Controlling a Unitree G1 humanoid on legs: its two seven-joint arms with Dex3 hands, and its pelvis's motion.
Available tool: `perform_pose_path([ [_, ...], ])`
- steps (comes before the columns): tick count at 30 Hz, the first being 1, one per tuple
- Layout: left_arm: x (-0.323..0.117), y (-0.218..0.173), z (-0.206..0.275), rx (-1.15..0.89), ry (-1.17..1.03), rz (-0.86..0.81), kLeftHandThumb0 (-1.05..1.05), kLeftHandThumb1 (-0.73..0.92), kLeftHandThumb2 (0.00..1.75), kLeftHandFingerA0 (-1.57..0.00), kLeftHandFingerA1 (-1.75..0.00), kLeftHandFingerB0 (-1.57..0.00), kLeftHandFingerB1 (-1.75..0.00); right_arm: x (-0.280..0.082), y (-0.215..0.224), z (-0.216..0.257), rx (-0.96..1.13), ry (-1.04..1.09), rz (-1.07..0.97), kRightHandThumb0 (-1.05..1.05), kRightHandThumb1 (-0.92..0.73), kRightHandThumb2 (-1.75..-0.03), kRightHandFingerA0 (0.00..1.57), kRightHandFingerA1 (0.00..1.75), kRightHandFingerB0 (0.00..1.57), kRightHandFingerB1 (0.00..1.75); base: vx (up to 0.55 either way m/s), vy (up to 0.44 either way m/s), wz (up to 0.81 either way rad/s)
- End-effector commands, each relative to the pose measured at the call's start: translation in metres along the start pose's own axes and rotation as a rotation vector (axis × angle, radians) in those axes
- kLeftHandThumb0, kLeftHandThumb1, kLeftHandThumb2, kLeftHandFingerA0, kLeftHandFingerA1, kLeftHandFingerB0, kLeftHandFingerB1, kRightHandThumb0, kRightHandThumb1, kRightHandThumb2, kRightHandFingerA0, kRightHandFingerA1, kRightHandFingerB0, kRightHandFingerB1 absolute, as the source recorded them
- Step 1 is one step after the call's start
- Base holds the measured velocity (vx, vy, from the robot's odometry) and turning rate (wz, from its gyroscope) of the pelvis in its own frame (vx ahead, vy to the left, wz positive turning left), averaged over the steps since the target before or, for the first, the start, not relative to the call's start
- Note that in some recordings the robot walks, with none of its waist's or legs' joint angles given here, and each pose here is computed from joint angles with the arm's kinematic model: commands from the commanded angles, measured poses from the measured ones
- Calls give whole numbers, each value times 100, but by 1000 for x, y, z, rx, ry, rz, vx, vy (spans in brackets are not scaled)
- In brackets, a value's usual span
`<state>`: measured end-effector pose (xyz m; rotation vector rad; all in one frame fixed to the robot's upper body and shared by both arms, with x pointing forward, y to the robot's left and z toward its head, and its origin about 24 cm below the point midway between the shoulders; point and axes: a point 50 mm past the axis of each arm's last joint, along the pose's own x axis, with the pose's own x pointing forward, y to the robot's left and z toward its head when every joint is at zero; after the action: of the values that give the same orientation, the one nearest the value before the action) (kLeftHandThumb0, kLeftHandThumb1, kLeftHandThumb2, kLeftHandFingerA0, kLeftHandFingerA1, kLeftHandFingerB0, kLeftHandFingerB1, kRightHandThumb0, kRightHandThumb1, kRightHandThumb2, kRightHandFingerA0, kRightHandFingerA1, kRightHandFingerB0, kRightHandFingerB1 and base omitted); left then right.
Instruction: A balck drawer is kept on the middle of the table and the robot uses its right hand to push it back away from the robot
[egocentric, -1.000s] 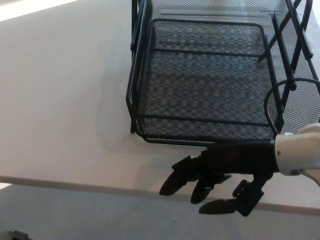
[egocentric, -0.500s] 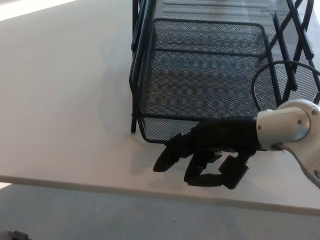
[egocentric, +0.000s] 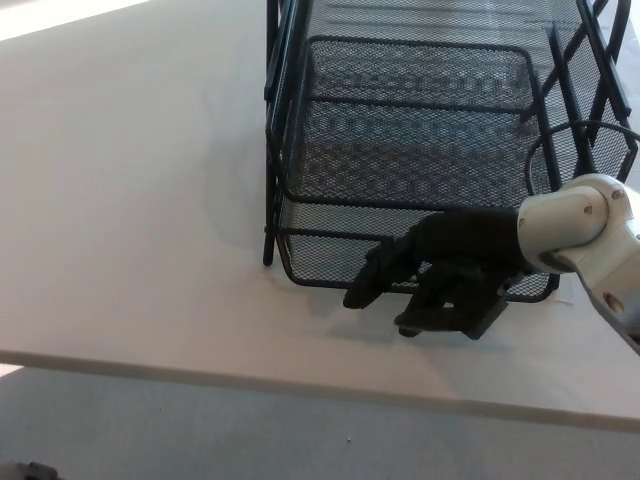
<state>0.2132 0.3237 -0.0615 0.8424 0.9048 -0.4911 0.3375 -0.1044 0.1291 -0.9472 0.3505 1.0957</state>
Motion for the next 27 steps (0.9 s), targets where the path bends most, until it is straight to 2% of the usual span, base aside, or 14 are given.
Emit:
perform_pose_path([
  [1,-2,1,-4,9,14,1,-56,71,62,-47,-38,-32,-33,-1,-12,-1,-16,-10,-39,-57,-63,-97,35,55,21,46,0,0,0],
  [6,-2,1,-3,14,1,-6,-56,71,63,-45,-38,-32,-33,1,-11,-6,-12,-1,-39,-56,-62,-98,37,56,21,46,0,0,0],
  [16,-2,0,-4,17,9,-3,-56,72,62,-46,-38,-32,-32,-8,37,24,-122,-141,135,-61,-65,-97,33,53,21,45,0,0,0],
  [24,-2,0,-4,8,10,-6,-56,71,62,-46,-38,-32,-33,-25,71,42,-211,-215,219,-54,-63,-101,36,55,18,45,0,0,0],
  [25,-3,0,-4,13,7,-7,-56,72,62,-47,-38,-32,-32,-30,79,44,-215,-235,237,-62,-78,-67,40,37,31,32,0,0,0],
  [27,-3,0,-5,14,5,-8,-56,71,62,-47,-38,-33,-33,-35,85,46,-214,-250,250,-59,-77,-65,42,37,31,32,0,0,0],
])
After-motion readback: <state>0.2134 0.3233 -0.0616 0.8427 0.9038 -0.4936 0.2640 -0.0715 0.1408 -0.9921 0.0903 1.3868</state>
